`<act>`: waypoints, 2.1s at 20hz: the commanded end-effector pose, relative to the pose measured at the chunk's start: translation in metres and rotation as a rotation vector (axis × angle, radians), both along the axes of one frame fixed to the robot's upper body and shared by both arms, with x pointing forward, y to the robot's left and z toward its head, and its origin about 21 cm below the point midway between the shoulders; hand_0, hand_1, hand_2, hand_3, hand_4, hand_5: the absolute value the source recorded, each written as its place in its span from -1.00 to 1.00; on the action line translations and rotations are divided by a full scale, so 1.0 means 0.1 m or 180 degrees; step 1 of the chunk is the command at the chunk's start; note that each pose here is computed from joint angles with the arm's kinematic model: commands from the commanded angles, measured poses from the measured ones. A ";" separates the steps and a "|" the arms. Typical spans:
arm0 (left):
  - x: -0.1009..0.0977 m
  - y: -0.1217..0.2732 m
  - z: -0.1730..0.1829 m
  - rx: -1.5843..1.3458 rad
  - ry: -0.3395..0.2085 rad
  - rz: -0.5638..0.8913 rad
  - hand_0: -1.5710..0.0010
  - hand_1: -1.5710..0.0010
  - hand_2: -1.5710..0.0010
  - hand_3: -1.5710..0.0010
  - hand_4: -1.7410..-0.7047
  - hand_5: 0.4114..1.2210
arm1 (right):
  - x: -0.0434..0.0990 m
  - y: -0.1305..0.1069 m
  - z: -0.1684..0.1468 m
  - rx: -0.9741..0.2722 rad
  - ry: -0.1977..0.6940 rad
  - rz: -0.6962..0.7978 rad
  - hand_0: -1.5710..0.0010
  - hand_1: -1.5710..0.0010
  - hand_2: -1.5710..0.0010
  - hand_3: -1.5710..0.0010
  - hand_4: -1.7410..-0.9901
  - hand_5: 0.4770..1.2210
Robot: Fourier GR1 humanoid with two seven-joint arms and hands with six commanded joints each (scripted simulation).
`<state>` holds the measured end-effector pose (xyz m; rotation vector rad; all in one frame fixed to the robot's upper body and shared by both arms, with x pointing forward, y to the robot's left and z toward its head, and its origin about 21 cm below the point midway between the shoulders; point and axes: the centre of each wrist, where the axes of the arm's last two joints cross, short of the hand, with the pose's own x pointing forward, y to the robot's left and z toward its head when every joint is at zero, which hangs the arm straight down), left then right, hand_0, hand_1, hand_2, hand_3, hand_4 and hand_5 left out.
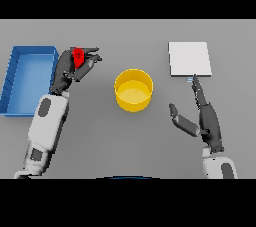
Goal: Pick up the red beaker and tilt it to pour out 1 green nut into yellow bowl. Pick up the yellow bowl and place it on the metallic measuring scale.
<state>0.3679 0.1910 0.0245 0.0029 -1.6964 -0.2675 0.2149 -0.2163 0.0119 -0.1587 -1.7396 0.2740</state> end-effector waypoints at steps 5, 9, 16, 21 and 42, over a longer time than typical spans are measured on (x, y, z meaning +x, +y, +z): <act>0.06 0.07 0.14 0.0395 -0.0048 -0.0080 -0.99 -0.99 -0.99 -0.98 -0.97 0.79 | 0.01 -0.04 -0.01 -0.0061 -0.0042 0.0011 1.00 1.00 1.00 1.00 0.41 -0.50; 0.11 0.01 0.31 0.1201 -0.0144 -0.0279 -0.99 -0.99 -0.99 -0.99 -0.99 0.75 | 0.01 -0.04 0.00 -0.0082 0.0024 -0.0014 1.00 1.00 1.00 1.00 0.46 -0.51; 0.18 -0.34 0.66 0.2660 -0.0346 -0.0730 -1.00 -1.00 -1.00 -1.00 -1.00 0.82 | 0.00 0.02 0.02 -0.0054 0.0060 0.0036 1.00 1.00 1.00 1.00 0.49 -0.49; 0.19 -0.63 0.72 0.3822 -0.0507 -0.1031 -1.00 -1.00 -1.00 -1.00 -1.00 0.94 | 0.00 -0.01 0.07 -0.0015 0.0077 0.0023 1.00 1.00 1.00 1.00 0.48 -0.47; 0.31 -1.34 1.01 0.6858 -0.1768 -0.2130 -1.00 -1.00 -1.00 -0.98 -0.99 1.00 | 0.00 0.04 0.00 0.0118 0.0064 -0.0106 1.00 1.00 1.00 1.00 0.58 -0.76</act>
